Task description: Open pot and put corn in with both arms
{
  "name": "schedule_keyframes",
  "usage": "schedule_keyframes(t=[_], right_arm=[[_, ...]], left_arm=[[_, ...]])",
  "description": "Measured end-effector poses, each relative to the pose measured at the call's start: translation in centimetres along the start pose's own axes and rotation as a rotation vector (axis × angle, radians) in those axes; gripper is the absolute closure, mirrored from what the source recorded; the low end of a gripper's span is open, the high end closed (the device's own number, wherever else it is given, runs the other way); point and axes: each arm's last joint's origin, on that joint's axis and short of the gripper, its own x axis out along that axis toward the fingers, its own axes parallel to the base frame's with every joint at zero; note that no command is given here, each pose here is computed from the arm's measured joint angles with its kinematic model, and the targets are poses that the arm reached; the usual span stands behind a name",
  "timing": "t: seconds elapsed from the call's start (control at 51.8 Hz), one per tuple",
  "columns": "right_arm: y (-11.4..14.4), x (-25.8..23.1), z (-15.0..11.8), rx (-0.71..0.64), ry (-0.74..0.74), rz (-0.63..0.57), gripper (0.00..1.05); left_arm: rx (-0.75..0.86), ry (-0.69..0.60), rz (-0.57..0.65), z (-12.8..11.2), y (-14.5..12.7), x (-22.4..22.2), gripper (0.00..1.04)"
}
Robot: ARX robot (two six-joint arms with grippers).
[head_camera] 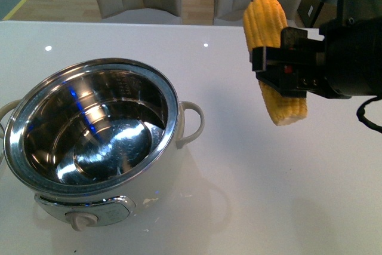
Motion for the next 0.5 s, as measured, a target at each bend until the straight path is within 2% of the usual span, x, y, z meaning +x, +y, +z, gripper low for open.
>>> schedule_keyframes(t=[0.309, 0.502], right_arm=[[4.2, 0.4, 2.2, 0.084, 0.013, 0.166, 0.84], [6.3, 1.5, 2.2, 0.101, 0.054, 0.211, 0.84]], left_arm=[[0.000, 0.000, 0.000, 0.0, 0.0, 0.0, 0.07], [0.000, 0.000, 0.000, 0.0, 0.0, 0.0, 0.07]])
